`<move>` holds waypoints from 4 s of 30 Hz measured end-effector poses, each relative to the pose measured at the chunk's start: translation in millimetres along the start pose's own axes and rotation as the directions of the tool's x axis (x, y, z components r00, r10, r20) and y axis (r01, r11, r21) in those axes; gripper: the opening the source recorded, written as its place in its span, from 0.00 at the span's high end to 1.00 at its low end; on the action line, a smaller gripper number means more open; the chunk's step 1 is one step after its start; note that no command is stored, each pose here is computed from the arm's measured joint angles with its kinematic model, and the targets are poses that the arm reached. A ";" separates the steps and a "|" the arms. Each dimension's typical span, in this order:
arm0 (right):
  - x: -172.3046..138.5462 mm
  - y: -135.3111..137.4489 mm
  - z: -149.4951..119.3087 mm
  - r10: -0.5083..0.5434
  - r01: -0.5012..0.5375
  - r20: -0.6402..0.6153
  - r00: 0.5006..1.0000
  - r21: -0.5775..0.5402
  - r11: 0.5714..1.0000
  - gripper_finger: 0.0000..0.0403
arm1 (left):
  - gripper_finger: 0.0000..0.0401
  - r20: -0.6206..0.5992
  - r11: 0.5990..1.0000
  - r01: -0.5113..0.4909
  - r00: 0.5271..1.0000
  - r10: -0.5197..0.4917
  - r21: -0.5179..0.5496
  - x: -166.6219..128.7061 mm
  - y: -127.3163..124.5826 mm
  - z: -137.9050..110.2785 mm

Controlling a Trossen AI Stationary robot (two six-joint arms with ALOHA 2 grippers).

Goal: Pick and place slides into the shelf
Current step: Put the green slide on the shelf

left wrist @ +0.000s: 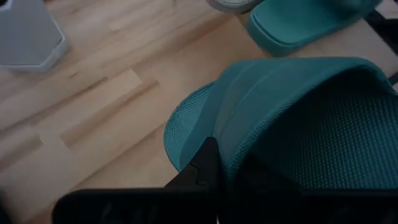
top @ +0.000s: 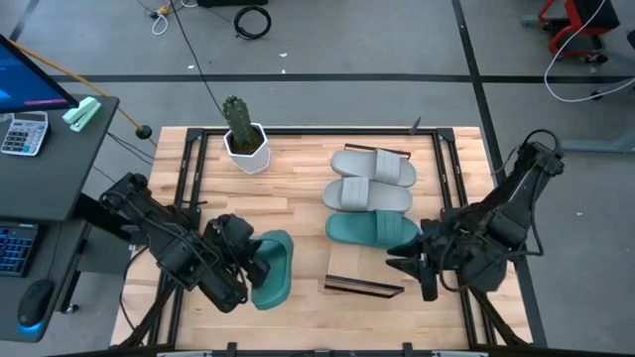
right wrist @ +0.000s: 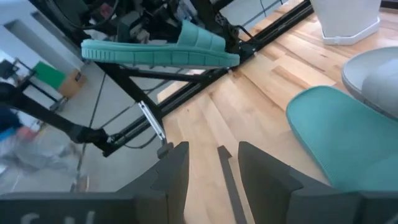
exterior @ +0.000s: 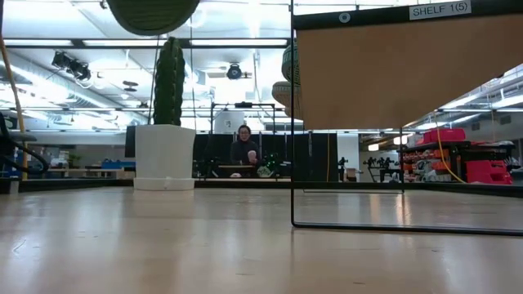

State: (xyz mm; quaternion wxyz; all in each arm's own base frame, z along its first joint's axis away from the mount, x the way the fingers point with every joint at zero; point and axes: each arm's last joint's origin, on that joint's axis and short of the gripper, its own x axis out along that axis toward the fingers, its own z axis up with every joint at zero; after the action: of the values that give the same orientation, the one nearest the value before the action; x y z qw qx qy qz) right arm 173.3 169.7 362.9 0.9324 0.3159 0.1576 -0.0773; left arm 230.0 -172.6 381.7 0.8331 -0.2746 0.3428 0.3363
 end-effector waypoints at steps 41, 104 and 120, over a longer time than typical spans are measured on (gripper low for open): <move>-118.9 -15.6 -29.0 0.245 -0.269 -0.149 0.958 -0.174 0.947 0.64 | 0.97 -0.065 0.746 0.116 0.976 -0.209 -0.655 63.2 -46.1 44.8; -117.4 -18.7 -28.0 0.209 -0.217 -0.060 0.976 -0.188 0.958 0.64 | 0.97 -0.052 0.708 0.022 0.995 -0.083 -0.706 104.4 -79.2 56.4; -111.2 -20.3 -25.0 0.174 -0.175 -0.021 0.985 -0.196 0.965 0.64 | 0.97 -0.061 0.703 0.005 0.996 -0.069 -0.711 109.2 -77.2 60.1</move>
State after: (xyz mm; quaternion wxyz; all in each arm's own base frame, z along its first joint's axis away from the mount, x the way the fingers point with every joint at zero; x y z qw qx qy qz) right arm 57.9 174.0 370.8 0.9620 0.2346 0.1378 0.0215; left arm 369.9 -138.7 353.5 0.6549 -0.5946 0.2154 0.4138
